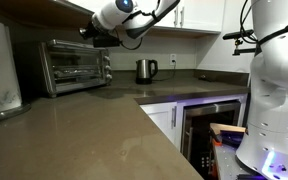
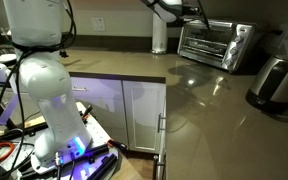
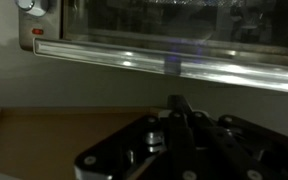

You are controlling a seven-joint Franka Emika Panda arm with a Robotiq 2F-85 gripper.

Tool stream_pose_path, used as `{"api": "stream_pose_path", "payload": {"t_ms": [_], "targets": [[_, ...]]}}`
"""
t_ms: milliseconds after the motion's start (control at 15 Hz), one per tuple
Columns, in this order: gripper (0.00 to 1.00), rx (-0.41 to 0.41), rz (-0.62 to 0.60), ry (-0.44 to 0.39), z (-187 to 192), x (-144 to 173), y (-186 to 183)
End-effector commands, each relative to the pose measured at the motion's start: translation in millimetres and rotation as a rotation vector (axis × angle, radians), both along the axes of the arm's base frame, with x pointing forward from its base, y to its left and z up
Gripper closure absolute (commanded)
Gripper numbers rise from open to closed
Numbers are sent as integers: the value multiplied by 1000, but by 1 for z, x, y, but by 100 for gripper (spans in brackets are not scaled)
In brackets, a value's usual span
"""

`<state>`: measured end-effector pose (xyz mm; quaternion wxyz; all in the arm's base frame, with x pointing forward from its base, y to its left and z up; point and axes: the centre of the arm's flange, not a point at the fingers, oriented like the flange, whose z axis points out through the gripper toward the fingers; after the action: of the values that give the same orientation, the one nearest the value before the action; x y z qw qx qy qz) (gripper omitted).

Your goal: Open the oven

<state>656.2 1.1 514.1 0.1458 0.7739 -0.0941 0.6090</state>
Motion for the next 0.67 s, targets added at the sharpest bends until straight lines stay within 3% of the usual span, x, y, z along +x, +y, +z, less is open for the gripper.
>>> {"api": "stream_pose_path", "payload": {"t_ms": [0,600], "targets": [[100,-28,4,-42,13,16,-9],[100,25,32,-80,2,55,-38]]}}
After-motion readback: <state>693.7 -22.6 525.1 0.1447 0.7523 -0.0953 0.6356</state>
